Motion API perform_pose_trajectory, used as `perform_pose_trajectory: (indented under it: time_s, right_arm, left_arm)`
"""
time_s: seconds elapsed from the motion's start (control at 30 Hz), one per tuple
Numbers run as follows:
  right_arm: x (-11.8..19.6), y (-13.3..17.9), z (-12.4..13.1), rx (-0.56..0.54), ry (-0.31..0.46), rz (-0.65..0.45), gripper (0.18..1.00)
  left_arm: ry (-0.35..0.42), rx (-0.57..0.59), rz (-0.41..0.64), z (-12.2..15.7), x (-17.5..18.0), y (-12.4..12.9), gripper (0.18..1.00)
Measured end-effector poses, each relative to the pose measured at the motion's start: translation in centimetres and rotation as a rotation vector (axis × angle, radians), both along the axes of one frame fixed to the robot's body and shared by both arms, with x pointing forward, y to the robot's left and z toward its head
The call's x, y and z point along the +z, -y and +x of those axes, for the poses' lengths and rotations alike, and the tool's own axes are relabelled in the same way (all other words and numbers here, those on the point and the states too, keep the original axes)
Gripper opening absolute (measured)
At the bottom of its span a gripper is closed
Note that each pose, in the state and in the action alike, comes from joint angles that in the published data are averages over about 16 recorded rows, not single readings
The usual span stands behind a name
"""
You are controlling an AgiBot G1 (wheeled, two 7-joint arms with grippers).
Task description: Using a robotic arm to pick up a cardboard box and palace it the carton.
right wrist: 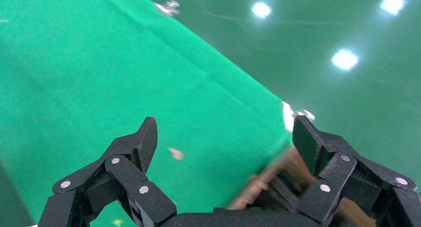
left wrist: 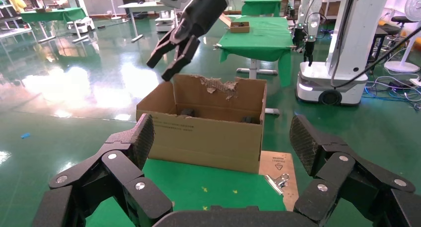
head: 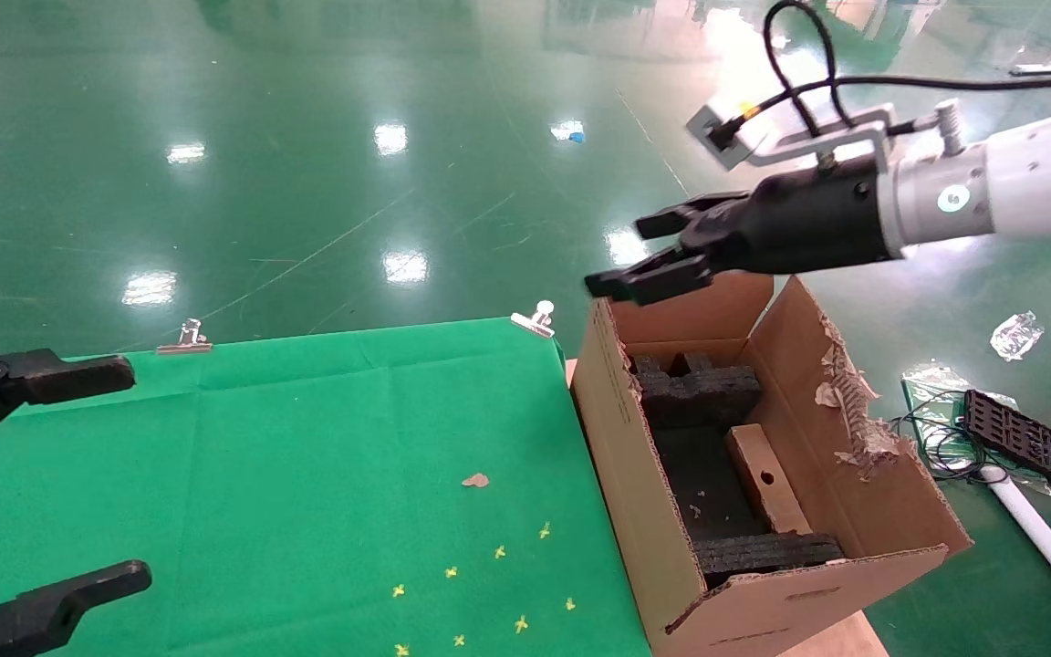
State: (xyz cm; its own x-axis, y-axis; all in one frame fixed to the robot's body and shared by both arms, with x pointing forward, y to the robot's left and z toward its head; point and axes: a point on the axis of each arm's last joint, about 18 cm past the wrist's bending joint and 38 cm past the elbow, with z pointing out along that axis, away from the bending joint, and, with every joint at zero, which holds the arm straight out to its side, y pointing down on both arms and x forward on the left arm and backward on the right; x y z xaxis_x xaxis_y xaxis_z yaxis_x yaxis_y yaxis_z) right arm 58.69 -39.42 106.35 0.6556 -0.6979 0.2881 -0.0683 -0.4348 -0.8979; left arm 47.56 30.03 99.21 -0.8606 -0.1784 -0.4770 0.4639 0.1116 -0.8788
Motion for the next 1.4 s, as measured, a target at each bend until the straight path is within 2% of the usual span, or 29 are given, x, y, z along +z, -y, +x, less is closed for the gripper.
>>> perform_pose_trajectory:
  time_s: [0.67,1.1,1.4]
  right_arm:
    - [-4.3,-6.8,-3.9,0.416,0.112,0.080,1.000]
    - [-6.2,-8.7,-8.1,0.627,0.239,0.143,1.000]
    - [-7.1,-9.2,-10.8,0.725,0.324,0.177,1.000]
  left_arm:
    - [0.000,0.000,0.000,0.0,0.0,0.0,1.001]
    - [0.000,0.000,0.000,0.0,0.0,0.0,1.001]
    - [0.000,0.000,0.000,0.0,0.0,0.0,1.001]
